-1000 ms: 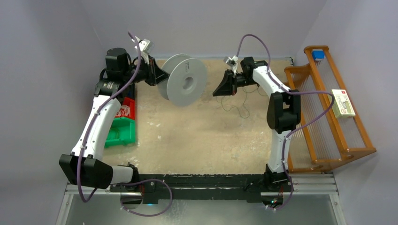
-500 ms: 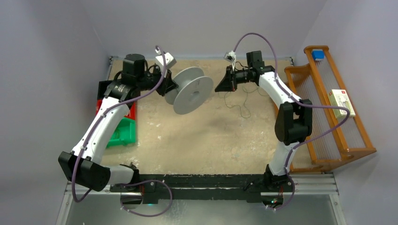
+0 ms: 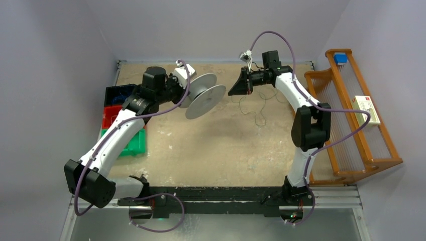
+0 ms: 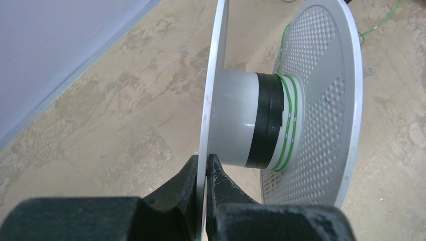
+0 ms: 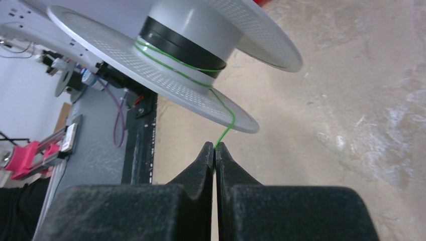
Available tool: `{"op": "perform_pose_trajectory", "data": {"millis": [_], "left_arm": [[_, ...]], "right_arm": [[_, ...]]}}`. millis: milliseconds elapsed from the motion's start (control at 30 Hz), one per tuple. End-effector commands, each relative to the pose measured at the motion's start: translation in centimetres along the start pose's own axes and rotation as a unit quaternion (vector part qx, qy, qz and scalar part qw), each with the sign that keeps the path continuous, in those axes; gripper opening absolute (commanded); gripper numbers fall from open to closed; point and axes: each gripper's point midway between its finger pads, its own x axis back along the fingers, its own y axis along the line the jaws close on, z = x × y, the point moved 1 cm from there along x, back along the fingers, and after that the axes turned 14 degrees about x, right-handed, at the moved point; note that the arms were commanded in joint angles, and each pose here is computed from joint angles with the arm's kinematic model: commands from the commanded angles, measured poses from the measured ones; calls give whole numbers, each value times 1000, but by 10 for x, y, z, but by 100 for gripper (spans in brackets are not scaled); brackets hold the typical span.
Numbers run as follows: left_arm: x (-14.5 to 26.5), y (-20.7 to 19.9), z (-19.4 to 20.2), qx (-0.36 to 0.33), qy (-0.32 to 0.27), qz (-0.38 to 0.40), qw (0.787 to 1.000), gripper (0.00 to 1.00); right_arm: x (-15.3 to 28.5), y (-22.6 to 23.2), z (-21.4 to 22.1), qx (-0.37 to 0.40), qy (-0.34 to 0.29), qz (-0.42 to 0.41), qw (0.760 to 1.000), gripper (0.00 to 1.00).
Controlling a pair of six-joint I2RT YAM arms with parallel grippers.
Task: Wrap the cables
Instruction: Wrap the cable around the cable reel.
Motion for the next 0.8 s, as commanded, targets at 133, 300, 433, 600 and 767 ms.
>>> {"op": "perform_pose_trajectory", "data": {"millis": [133,300,433,600,767], "left_arm": [[3,20,-34,-45,-81,-97,991,0],[-2,17,-28,-72,-77,-121,987,0],[-2,19,-26,-76,-81,-135,985,0],[-3,25,-30,-56,-97,-167,980,0],[-3,25,-33,-40,-112,-181,976,0]], "right_arm": [[-17,56,-14,7,-46,-129,991,3],[-15,70,-21,14,-72,-170,983,6],[-13,76,-26,25,-86,-181,979,6],[-14,77,-24,44,-89,-181,978,7],[-16,77,-22,43,-99,-190,976,10]]}}
